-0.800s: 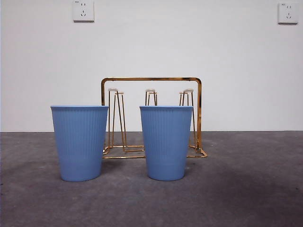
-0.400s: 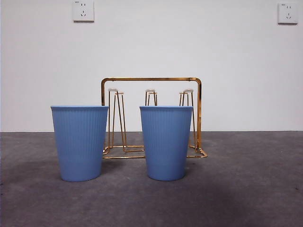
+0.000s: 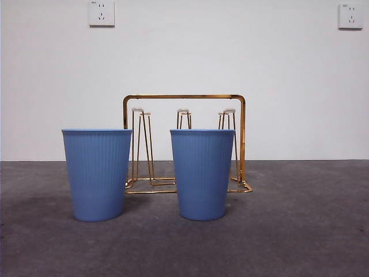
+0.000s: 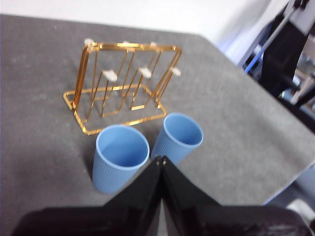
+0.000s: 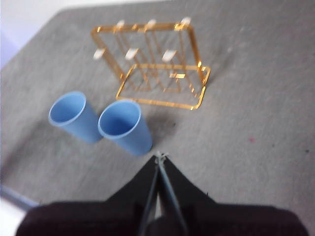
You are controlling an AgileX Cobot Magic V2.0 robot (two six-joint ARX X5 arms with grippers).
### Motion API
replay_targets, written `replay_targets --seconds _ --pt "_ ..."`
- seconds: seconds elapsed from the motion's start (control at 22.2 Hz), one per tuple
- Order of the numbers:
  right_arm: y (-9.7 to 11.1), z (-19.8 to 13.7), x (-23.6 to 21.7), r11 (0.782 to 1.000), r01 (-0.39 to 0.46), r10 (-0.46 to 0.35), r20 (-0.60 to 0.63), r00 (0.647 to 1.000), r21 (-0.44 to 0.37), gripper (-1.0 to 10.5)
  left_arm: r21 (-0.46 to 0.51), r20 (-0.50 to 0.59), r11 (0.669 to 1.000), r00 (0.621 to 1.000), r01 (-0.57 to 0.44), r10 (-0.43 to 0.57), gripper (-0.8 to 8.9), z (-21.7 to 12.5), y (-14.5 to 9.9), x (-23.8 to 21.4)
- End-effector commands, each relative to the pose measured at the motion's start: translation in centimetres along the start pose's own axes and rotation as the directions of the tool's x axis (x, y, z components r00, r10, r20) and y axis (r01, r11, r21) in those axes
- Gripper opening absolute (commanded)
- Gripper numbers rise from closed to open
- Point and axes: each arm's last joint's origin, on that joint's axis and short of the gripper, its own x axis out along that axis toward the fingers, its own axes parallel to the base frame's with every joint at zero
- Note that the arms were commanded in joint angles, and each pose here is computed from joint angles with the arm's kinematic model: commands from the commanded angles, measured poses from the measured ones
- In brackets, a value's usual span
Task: Pick up cup 1,put cup 1 in the cup rack,pick up cup 2,put cup 2 in the cup rack
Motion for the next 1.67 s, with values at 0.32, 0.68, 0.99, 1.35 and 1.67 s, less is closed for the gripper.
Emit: replay_targets --seconds 0.32,0.68,0.99,1.35,1.67 --pt "-0.4 2.7 0.3 0.999 -0.021 0.020 -0.039 0.999 -0.032 0.4 0.025 -0.077 0.997 0.995 0.072 -0.070 0.01 0.8 0.3 1.1" --pt "-0.8 5.7 4.8 0.985 -0.172 0.172 -0.180 0.968 0.017 5.1 -0.057 -0.066 0.959 0.957 0.278 -0.282 6.57 2.2 0.4 2.6" --pt "1.5 8.2 13.7 0.986 -0.156 0.126 -0.366 0.922 -0.054 5.0 -0.074 -0.084 0.940 0.937 0.333 -0.339 6.56 2.9 0.3 3.5" --pt "3.6 6.9 26.6 0.990 -0.044 -0.039 -0.561 0.827 -0.134 5.0 -0.114 -0.095 0.917 0.915 0.382 -0.393 6.56 3.1 0.1 3.8" --pt "2.9 4.4 31.6 0.991 -0.012 -0.076 -0.643 0.762 -0.130 3.7 -0.136 -0.126 0.906 0.900 0.401 -0.417 6.56 3.0 0.0 4.4"
